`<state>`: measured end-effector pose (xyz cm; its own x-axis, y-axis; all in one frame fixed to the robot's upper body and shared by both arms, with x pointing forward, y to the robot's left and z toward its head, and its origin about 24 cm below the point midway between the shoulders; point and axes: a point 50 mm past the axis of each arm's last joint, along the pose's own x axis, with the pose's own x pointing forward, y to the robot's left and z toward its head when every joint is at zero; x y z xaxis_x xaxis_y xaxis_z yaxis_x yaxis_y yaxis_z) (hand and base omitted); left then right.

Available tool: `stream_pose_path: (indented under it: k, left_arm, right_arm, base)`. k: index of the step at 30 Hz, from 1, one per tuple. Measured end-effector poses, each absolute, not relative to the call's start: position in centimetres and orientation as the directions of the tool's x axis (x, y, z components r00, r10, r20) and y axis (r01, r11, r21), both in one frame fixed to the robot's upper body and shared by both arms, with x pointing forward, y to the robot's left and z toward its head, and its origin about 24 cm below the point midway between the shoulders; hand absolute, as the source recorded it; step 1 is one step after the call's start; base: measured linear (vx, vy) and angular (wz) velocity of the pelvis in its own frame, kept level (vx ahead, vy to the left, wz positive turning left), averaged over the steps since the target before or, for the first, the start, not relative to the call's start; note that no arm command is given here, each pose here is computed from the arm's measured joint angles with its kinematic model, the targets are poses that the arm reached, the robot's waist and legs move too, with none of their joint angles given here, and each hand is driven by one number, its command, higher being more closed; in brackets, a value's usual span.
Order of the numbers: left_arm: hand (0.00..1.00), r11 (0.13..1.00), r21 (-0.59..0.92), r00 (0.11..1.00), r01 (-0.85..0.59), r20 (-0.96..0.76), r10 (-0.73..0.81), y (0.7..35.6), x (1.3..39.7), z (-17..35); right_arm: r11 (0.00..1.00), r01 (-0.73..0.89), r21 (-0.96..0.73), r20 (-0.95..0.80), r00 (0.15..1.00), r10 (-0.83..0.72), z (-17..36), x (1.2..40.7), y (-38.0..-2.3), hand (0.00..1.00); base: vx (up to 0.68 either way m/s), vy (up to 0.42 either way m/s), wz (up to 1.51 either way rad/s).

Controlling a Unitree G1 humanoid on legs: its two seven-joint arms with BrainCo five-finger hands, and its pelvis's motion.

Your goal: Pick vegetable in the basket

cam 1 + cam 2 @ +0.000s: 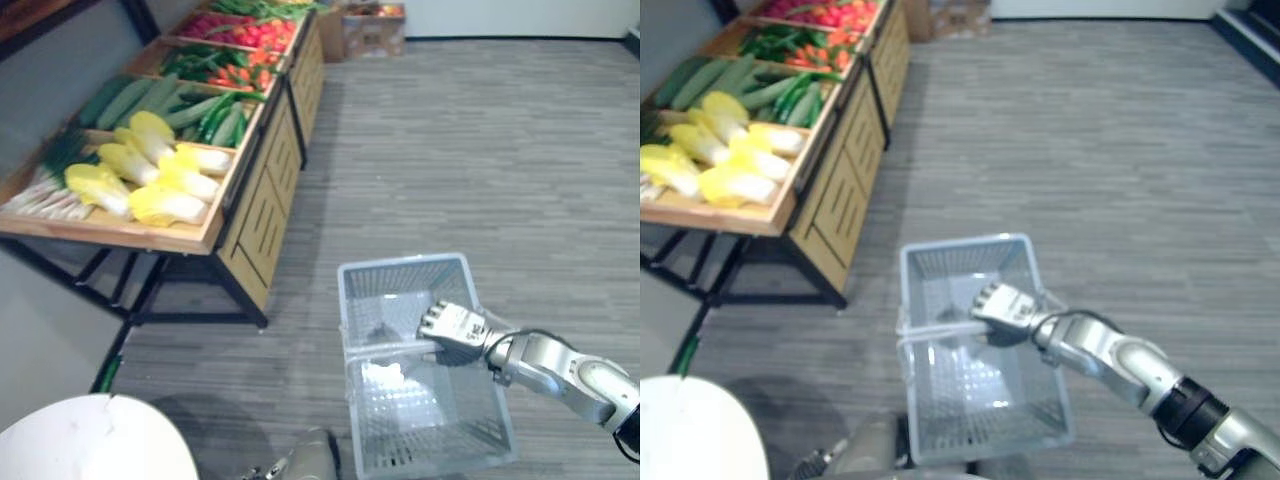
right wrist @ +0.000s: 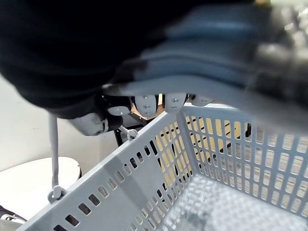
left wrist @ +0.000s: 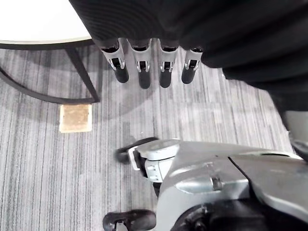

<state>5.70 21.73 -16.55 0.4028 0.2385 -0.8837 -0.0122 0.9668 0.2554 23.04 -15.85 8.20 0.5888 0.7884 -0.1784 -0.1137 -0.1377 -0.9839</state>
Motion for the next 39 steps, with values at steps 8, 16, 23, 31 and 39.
stream_pose_path:
  k: [8, 16, 23, 31, 39]
  left_arm:
    - [0.00, 0.957, 0.291, 0.351, 0.008, -0.897, 0.270, 22.3, 3.6, -16.7]
    - [0.00, 0.938, 0.340, 0.341, 0.066, -0.891, 0.299, 24.1, 3.6, -16.3]
    - [0.00, 0.939, 0.340, 0.451, 0.055, -0.847, 0.281, 23.7, 8.1, -15.7]
    - [0.00, 0.955, 0.275, 0.405, -0.107, -0.866, 0.295, 22.3, 7.8, -16.3]
    - [0.00, 0.859, 0.262, 0.184, -0.440, -0.910, 0.371, 22.9, 1.6, -16.9]
  right_arm:
    - [-0.085, -0.149, -0.985, -0.156, 0.580, 0.800, 7.3, 22.6, -14.8, 1.00]
    - [0.026, -0.176, -0.984, -0.080, 0.571, 0.817, 6.5, 22.5, -12.5, 1.00]
    - [0.003, -0.194, -0.981, -0.117, 0.601, 0.791, 5.8, 23.2, -13.0, 1.00]
    - [-0.058, -0.218, -0.974, -0.183, 0.615, 0.767, 5.4, 23.3, -13.8, 1.00]
    - [0.000, -0.382, -0.924, -0.307, 0.743, 0.595, 1.5, 22.3, -17.8, 1.00]
  base:
    - [0.41, 0.211, -0.16]
    - [0.55, 0.154, 0.42]
    - [0.53, -0.147, 1.18]
    - [0.52, -0.495, 1.33]
    - [0.34, -0.305, 1.31]
